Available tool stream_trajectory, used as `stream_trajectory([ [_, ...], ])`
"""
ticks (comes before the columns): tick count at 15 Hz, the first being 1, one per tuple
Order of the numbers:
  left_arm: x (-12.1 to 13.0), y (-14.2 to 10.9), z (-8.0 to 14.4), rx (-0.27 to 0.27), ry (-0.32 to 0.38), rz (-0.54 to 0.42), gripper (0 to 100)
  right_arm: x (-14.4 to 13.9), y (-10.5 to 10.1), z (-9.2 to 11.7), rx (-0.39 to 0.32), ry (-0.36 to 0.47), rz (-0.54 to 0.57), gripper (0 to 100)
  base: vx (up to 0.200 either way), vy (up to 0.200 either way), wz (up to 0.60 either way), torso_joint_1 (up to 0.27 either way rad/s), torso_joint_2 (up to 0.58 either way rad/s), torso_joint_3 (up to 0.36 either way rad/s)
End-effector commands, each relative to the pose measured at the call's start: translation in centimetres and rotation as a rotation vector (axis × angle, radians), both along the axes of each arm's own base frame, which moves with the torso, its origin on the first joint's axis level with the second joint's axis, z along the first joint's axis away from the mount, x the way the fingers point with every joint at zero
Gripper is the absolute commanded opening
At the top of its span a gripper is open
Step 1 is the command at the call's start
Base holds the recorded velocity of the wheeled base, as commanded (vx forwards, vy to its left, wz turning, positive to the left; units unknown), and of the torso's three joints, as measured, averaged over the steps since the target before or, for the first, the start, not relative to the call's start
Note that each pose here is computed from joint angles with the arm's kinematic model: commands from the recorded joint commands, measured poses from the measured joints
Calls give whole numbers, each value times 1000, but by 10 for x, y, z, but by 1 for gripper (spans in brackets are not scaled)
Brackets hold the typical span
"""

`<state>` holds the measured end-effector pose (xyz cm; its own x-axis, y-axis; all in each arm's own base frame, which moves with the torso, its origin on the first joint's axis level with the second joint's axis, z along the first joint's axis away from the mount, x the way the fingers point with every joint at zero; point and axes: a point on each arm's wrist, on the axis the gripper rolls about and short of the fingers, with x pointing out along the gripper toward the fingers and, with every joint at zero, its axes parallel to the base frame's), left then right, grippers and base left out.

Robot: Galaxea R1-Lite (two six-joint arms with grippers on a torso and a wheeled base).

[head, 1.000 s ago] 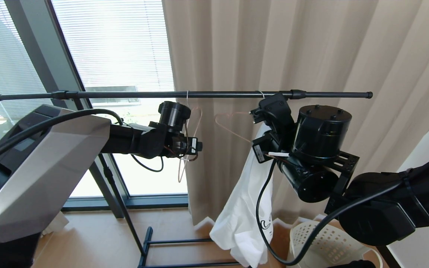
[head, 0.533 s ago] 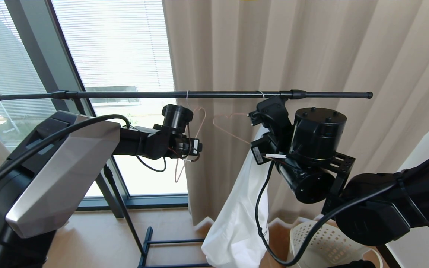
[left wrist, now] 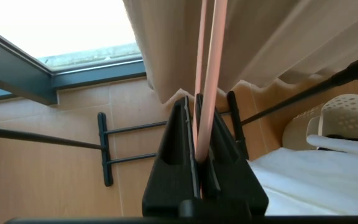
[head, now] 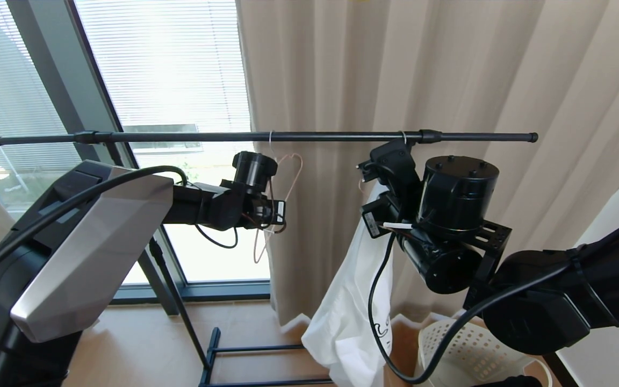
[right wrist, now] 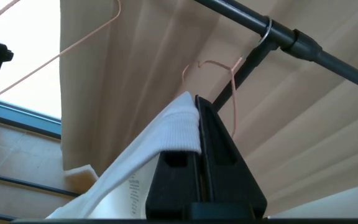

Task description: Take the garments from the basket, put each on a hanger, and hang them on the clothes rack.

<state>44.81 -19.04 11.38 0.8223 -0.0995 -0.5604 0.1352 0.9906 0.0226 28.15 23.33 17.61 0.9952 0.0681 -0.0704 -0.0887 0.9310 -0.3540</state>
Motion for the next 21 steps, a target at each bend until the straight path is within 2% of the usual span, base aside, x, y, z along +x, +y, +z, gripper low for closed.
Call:
stream_trajectory([
  [1, -1, 0, 4, 3, -11, 8, 0, 0, 0, 0, -1, 1, 0, 0, 0, 0, 0, 0, 0, 0],
  [6, -11, 0, 28, -11, -50, 1, 0, 0, 0, 0, -1, 1, 0, 0, 0, 0, 0, 0, 0, 0],
  [10, -42, 0, 54, -15, -60, -27, 0, -1, -1, 0, 4, -5, 0, 0, 0, 0, 0, 0, 0, 0],
  [15, -103, 15, 77, -2, -33, -64, 0, -1, -6, 6, 18, -21, -10, 0, 0, 0, 0, 0, 0, 0],
  [17, -148, 27, 89, 5, -38, -105, 0, -4, -8, 8, 21, -24, -15, 0, 0, 0, 0, 0, 0, 0],
  [19, -178, 36, 89, 26, -51, -148, 0, -9, -13, 11, 23, -27, -16, 0, 0, 0, 0, 0, 0, 0],
  [20, -204, 44, 83, 60, -71, -197, 0, -14, -16, 13, 22, -28, -30, 0, 0, 0, 0, 0, 0, 0],
  [21, -218, 48, 75, 83, -84, -230, 0, -18, -20, 13, 18, -27, -59, 0, 0, 0, 0, 0, 0, 0],
])
